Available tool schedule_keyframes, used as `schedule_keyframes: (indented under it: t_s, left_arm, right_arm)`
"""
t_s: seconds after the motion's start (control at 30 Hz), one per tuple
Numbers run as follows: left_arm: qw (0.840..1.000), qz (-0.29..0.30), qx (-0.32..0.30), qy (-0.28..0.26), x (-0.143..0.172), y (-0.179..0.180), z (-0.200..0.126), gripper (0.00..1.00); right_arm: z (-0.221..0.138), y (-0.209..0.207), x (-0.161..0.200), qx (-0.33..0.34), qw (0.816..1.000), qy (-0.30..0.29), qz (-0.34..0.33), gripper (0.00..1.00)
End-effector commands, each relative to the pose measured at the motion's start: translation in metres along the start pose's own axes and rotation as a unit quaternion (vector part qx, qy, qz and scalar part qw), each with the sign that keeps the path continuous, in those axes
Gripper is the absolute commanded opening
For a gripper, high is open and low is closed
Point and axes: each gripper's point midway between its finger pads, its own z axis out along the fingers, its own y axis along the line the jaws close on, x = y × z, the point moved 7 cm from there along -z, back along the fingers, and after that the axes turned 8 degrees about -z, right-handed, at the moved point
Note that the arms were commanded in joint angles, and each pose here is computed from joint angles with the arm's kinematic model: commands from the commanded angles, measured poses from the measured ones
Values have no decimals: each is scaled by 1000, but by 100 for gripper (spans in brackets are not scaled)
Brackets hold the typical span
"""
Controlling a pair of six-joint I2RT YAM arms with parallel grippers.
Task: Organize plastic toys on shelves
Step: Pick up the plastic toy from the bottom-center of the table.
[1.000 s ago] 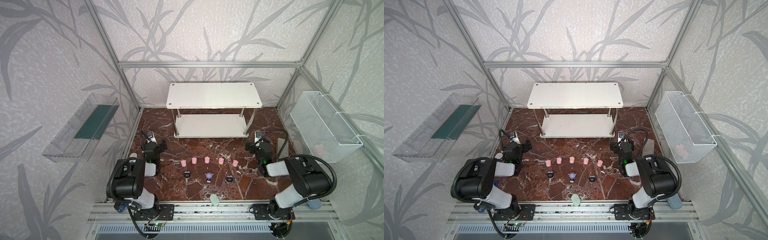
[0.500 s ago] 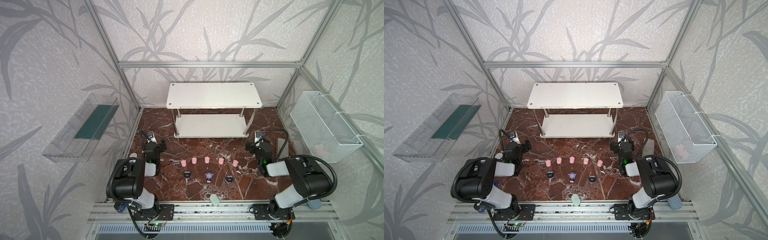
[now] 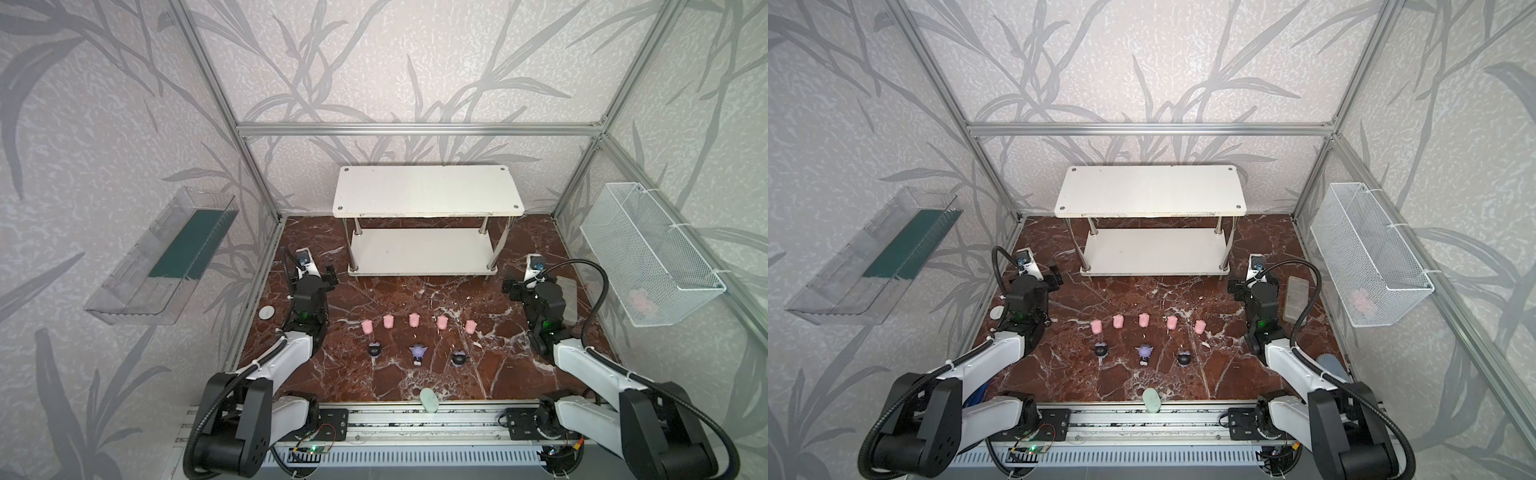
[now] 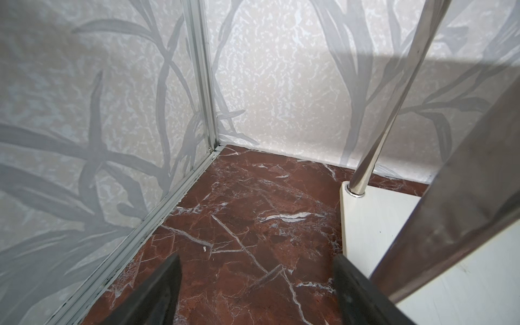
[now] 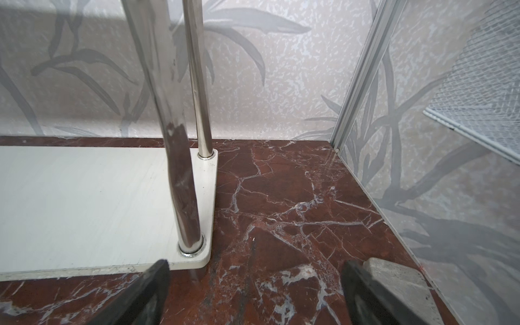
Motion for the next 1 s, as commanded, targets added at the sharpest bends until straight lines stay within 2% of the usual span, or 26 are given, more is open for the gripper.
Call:
schedule_keyframes:
  t_s: [0.0,0.13,0.33,0.5,0.7,0.97]
  left_arm:
    - [999,-32,-38,18,2,2,-11,82]
    - [998,-32,-44,38,9,-6,-31,82]
    - [993,-81,-37,73,14,0,-62,82]
    - [991,-97,-29,82,16,9,-77,82]
    - [992,-98,-26,74,11,6,-75,82]
    - [992,-107,-10,67,7,-3,-70,82]
  right_arm:
    - [-13,-1,2,-2,998,51,27,95]
    - [-38,-3,-1,-15,997,68,45,95]
    - [-68,5,6,-66,988,115,73,95]
    - [-96,34,10,-163,974,138,74,94]
    - [-128,75,17,-263,952,157,10,92]
    - [-168,111,40,-379,902,201,-38,92]
